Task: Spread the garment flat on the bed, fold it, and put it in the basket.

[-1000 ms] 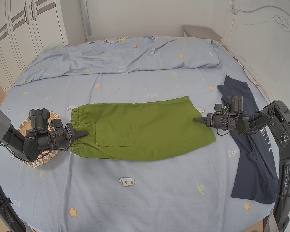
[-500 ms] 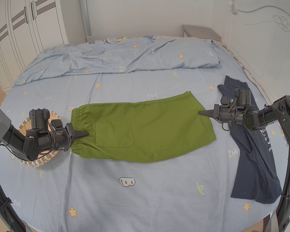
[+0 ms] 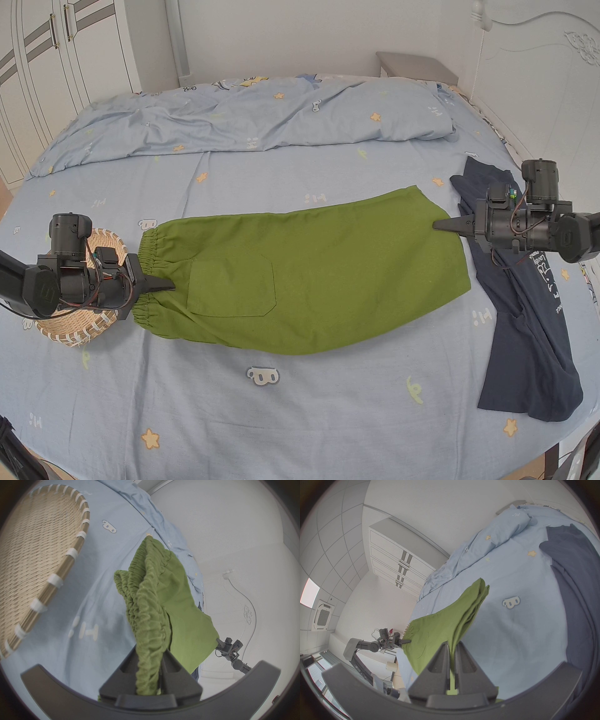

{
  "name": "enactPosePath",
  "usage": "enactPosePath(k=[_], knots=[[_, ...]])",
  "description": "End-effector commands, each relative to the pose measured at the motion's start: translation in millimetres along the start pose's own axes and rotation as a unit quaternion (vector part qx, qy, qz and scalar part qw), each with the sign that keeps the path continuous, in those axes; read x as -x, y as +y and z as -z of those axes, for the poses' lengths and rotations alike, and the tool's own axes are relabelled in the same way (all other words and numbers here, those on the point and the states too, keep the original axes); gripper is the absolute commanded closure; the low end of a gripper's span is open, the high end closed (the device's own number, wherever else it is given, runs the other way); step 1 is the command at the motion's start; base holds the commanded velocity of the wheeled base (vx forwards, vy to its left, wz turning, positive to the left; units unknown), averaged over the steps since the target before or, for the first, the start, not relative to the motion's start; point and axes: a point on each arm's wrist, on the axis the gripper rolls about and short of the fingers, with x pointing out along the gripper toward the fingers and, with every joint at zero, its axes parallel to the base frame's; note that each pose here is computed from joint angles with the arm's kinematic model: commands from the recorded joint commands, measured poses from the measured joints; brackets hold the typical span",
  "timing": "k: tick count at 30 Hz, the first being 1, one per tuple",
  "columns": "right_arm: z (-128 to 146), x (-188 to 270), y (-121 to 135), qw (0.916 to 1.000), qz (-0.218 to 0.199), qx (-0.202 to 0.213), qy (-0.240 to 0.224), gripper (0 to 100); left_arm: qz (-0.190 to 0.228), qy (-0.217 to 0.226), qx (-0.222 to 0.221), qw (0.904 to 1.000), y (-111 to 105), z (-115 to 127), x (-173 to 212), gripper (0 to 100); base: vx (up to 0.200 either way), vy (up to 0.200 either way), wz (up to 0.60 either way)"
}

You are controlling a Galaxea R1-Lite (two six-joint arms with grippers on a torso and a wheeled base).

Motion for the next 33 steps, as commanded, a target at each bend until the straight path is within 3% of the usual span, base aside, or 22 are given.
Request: enactPosePath(k=[1, 4, 13, 22, 26, 33], knots=[[32.7, 47.9, 57.5, 0.9997, -0.011, 0.002, 0.024, 100, -0.012, 0.0, -0.016, 0.9998, -12.3, 18.5, 39.9, 100, 0.0, 0.0, 0.0], [69.5, 57.2, 62.0, 0.998, -0.01, -0.018, 0.059, 100, -0.03, 0.017, -0.016, 0.9993, 0.5, 40.3, 50.6, 100, 0.0, 0.0, 0.0], [142.2, 73.1, 58.5, 0.9898, -0.002, -0.062, 0.128, 100, -0.058, 0.044, 0.004, 0.9973, 20.7, 80.1, 67.7, 100, 0.0, 0.0, 0.0], [181.0, 72.3, 39.1, 0.9866, 0.007, -0.077, 0.144, 100, -0.074, 0.075, 0.012, 0.9943, 34.4, 103.8, 69.8, 100, 0.0, 0.0, 0.0], [195.4, 56.8, 20.8, 0.984, 0.01, -0.085, 0.156, 100, -0.075, 0.078, 0.009, 0.9941, 35.3, 105.0, 69.7, 100, 0.0, 0.0, 0.0], [213.4, 41.2, -4.2, 0.9865, 0.011, -0.077, 0.145, 100, -0.077, 0.083, 0.007, 0.9936, 40.3, 103.2, 62.9, 100, 0.0, 0.0, 0.0]])
